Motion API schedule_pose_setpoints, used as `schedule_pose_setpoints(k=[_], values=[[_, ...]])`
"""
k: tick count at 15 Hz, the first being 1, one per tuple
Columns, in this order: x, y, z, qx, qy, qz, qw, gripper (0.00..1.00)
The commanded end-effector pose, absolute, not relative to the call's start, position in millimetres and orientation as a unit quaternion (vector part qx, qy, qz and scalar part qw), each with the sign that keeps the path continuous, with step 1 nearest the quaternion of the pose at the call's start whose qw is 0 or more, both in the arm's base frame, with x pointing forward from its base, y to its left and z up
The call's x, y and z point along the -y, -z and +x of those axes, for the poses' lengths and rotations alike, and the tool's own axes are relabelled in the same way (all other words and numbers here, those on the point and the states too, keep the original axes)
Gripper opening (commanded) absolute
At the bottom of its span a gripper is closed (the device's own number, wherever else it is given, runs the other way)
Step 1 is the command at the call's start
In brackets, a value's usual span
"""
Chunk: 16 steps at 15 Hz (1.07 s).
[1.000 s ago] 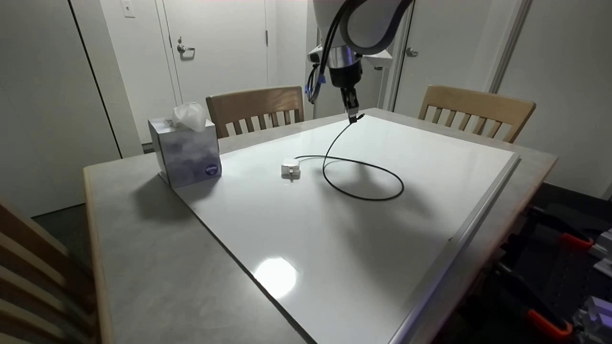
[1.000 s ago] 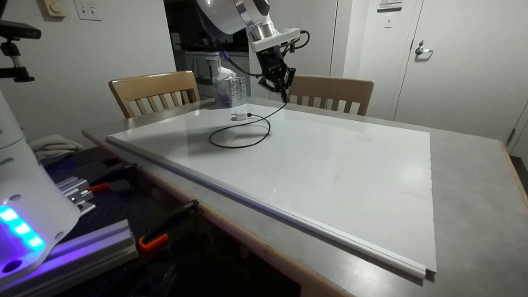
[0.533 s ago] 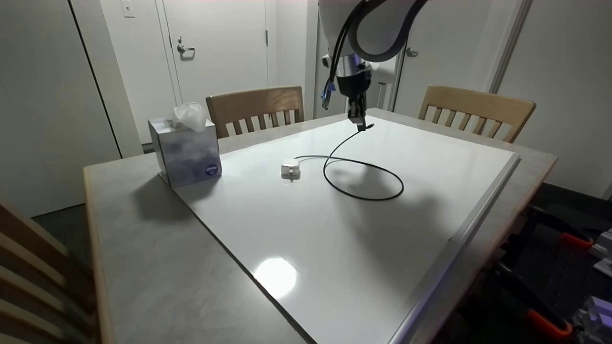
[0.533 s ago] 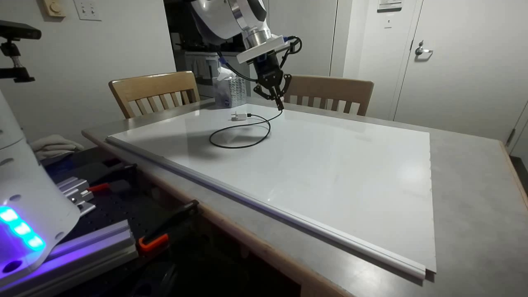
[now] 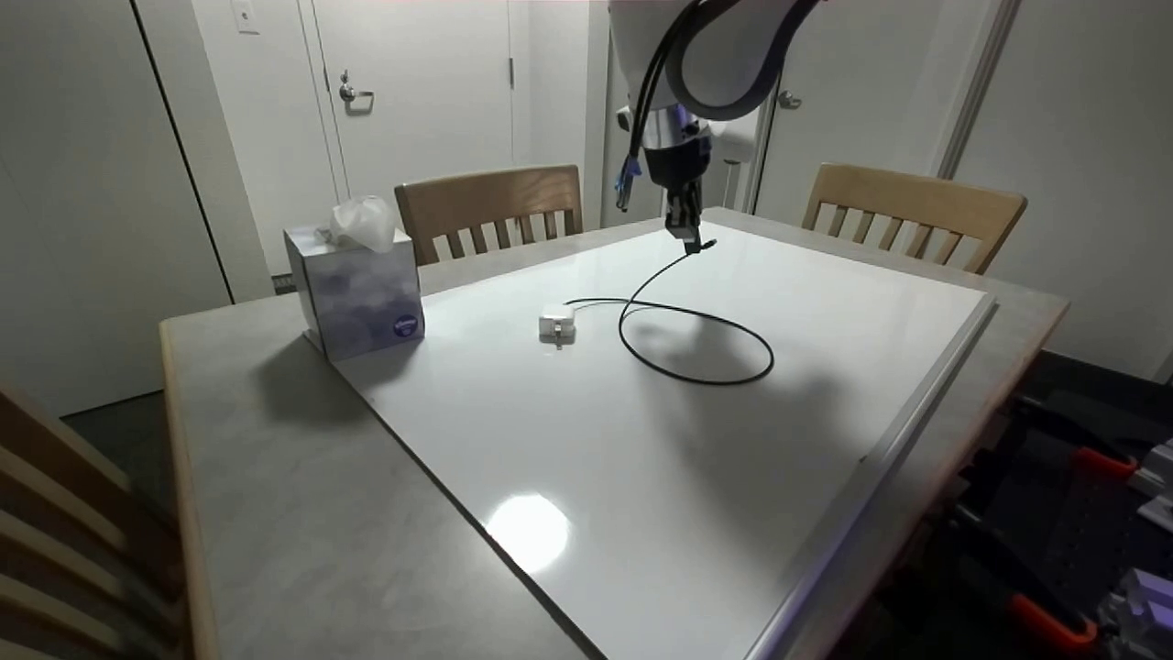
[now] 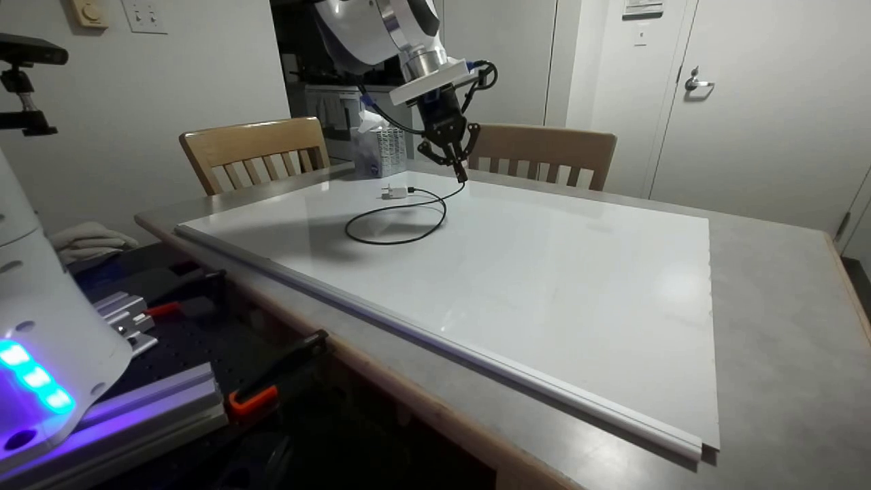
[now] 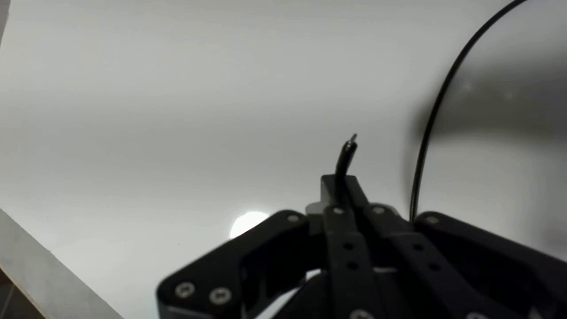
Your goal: Wind the charging cable
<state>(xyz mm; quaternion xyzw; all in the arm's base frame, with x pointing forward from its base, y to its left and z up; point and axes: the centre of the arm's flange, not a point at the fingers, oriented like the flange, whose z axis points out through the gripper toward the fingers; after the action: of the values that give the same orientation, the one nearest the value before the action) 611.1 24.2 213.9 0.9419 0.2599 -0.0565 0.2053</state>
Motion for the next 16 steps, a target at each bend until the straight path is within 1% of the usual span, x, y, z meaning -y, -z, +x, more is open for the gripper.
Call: schedule_pose_setpoints(k=[1, 4, 10, 11, 12, 14, 16], values=[[-31, -206, 601, -0.208, 0.085, 0.955, 0.192, 0.01], [-32, -197, 591, -0.143, 0.108, 0.966, 0.186, 0.01], [-28, -186, 579, -0.044, 0.101, 0.976, 0.189, 0.01], [-28, -187, 578, -0.035, 0.102, 0.976, 0.190, 0.28], [-28, -189, 577, -0.029, 0.104, 0.975, 0.194, 0.29], [-28, -198, 576, -0.027, 0.105, 0.974, 0.201, 0.41], [-26, -211, 574, -0.029, 0.108, 0.972, 0.205, 0.58]])
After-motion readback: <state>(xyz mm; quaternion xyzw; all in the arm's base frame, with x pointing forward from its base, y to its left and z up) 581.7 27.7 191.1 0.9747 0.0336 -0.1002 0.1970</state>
